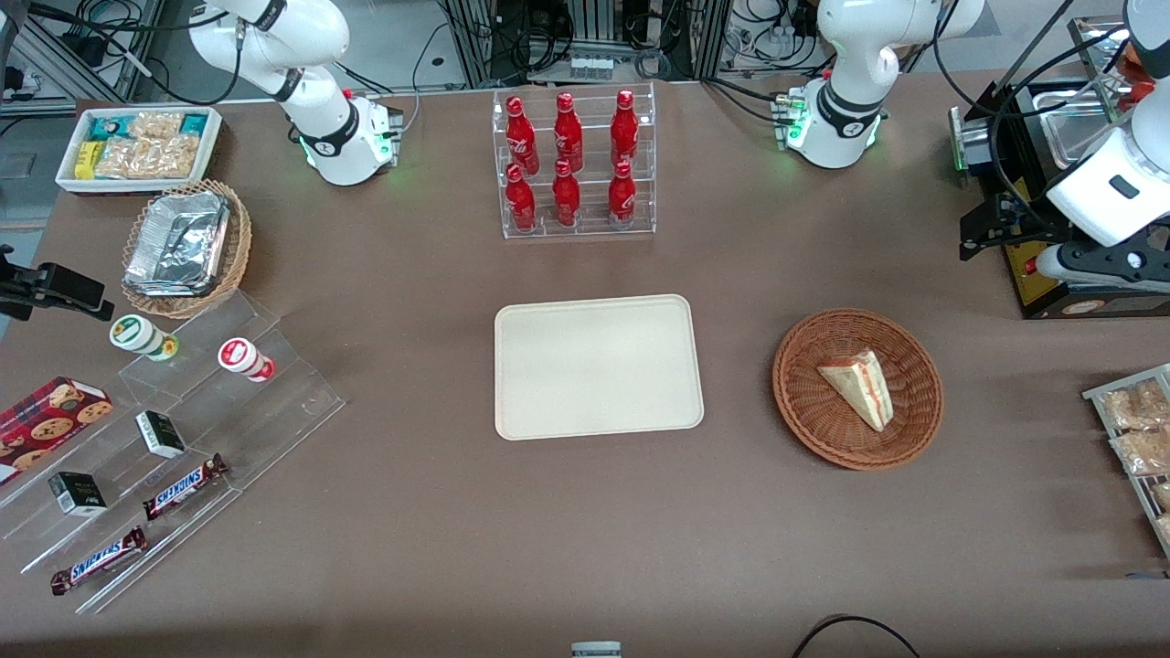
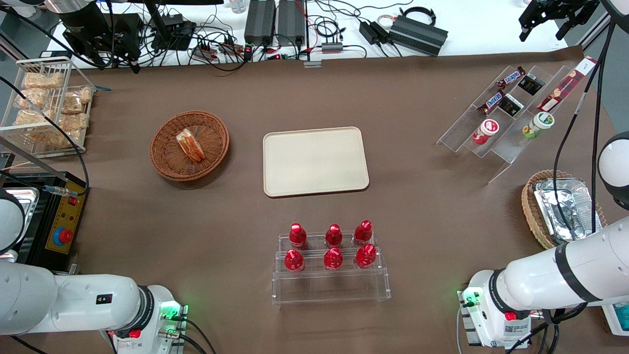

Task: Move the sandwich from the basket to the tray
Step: 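Move the left gripper down over the sandwich in the wicker basket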

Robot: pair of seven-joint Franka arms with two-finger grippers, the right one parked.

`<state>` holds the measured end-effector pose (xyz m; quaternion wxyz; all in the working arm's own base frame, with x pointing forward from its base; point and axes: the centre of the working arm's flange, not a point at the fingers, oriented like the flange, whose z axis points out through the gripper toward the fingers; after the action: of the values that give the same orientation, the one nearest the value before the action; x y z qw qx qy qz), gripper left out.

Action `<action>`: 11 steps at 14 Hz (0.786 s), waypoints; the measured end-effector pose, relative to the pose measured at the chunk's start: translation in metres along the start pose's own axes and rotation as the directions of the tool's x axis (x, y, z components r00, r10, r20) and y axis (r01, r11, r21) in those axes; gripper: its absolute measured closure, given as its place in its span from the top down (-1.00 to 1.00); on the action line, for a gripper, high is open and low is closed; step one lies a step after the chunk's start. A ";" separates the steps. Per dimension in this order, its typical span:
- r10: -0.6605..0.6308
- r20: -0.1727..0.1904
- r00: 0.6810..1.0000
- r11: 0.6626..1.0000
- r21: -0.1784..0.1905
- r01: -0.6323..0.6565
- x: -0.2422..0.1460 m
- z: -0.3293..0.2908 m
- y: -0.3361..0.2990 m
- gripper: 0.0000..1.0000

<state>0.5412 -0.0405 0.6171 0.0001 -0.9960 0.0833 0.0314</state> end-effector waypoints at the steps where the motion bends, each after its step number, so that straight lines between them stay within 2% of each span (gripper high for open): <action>1: 0.001 0.001 1.000 1.000 0.002 -0.001 0.000 0.000 0.000 1.00; 4: 0.003 0.014 1.000 1.000 0.001 -0.003 0.003 0.007 -0.001 1.00; 7: 0.004 0.082 0.997 1.000 -0.008 -0.003 0.012 0.052 -0.002 1.00; 8: 0.004 0.090 0.996 1.000 -0.009 -0.004 0.017 0.073 -0.003 1.00; 11: 0.005 0.062 0.998 1.000 -0.009 -0.005 0.029 0.141 -0.003 1.00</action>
<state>0.5614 -0.0413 0.4745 -0.0017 -0.9944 0.0857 0.0624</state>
